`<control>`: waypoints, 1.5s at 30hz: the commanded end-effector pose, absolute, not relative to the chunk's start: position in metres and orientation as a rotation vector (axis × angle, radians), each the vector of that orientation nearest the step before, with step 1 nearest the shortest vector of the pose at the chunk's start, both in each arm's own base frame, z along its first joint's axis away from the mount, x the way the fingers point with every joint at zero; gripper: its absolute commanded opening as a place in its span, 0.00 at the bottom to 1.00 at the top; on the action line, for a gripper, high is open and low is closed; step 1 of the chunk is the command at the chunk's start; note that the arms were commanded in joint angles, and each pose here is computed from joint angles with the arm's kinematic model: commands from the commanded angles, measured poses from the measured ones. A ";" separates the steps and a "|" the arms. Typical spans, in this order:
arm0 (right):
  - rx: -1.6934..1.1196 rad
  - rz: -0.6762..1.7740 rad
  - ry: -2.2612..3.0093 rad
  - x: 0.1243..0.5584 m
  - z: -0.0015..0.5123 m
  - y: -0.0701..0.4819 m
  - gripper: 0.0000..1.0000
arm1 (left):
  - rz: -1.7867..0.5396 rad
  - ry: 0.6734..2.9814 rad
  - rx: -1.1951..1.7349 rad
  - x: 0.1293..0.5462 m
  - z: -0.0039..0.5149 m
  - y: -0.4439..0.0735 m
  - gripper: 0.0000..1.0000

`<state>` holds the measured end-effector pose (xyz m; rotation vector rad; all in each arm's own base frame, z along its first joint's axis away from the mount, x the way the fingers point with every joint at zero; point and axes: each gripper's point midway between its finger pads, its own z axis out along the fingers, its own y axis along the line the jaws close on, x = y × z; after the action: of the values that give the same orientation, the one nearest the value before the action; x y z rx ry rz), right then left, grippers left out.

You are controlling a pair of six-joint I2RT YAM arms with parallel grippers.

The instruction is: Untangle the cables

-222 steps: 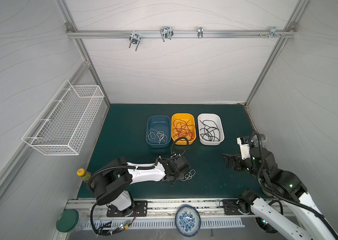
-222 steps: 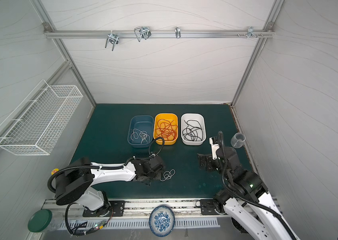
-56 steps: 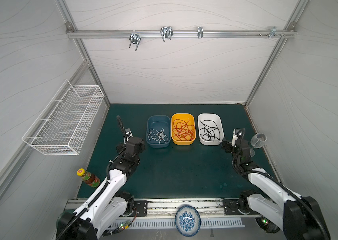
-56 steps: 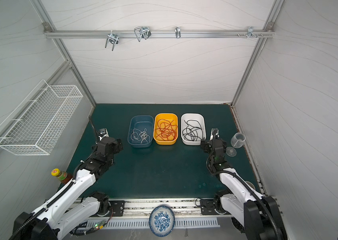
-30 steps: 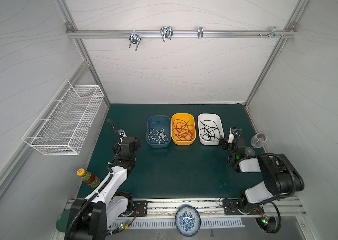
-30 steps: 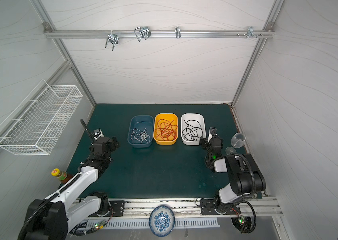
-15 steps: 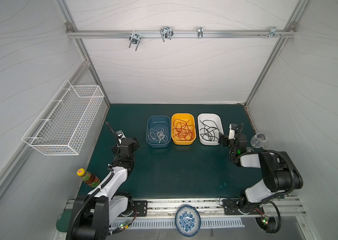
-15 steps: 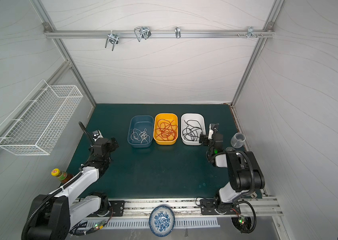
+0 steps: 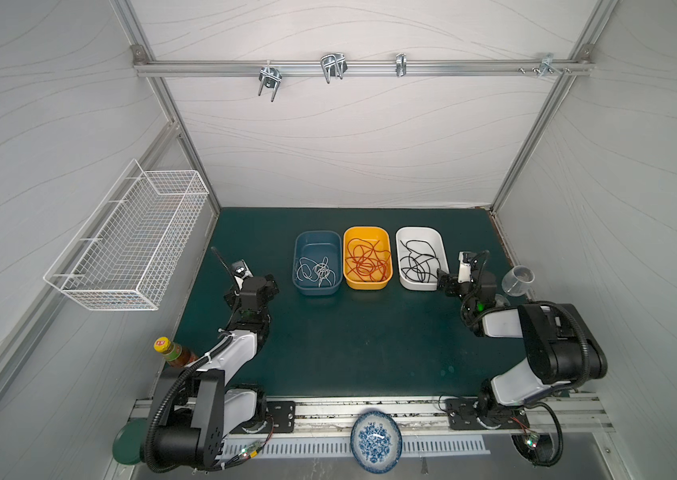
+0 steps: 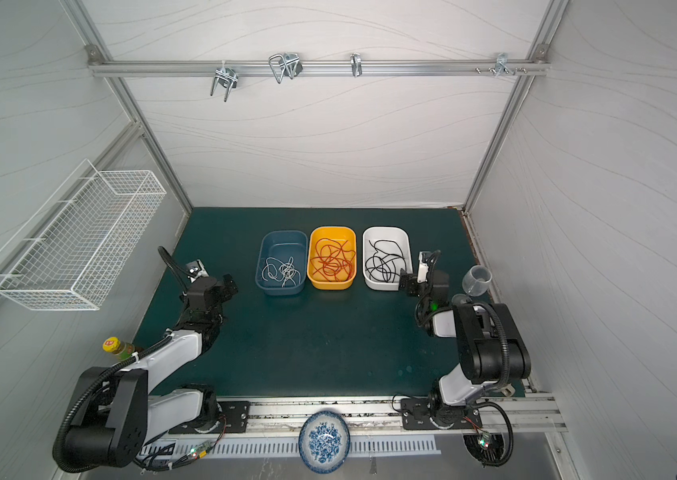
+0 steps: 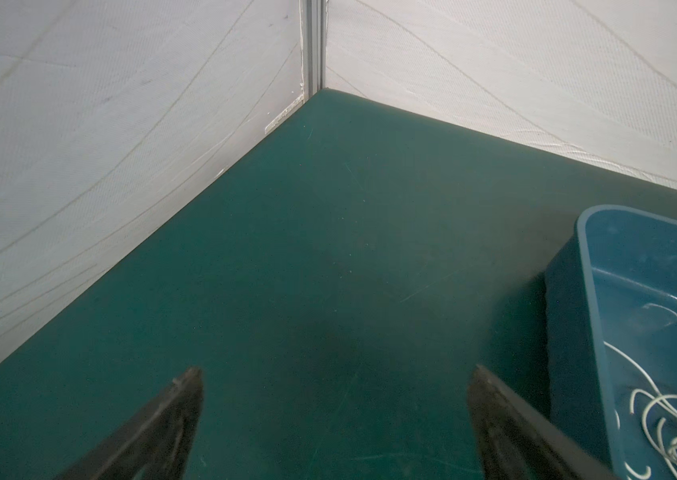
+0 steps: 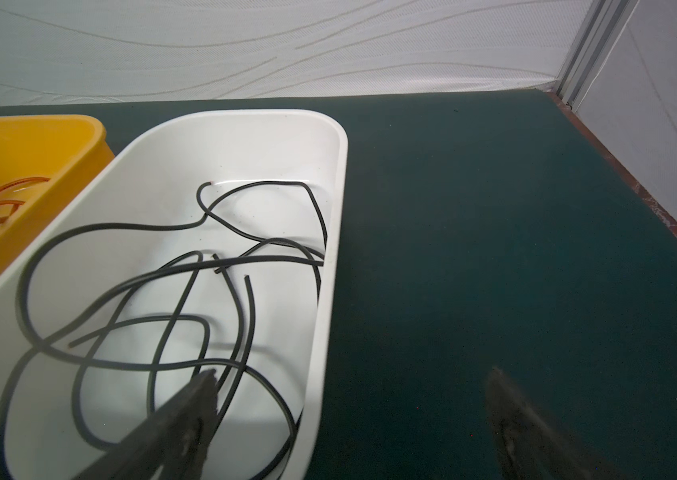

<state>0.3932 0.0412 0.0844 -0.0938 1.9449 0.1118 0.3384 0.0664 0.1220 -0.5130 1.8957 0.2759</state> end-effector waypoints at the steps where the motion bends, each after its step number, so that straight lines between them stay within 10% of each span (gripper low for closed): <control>1: -0.150 0.143 1.923 0.391 0.087 0.048 0.99 | 0.263 1.827 -0.490 0.348 0.135 0.067 1.00; 45: -0.143 0.149 1.996 0.402 0.082 0.047 0.99 | 0.224 1.886 -0.334 0.393 0.095 0.052 1.00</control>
<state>0.3985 0.0462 0.0812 -0.1216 1.9966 0.1652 0.3823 0.0505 0.0798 -0.3359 1.9453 0.2127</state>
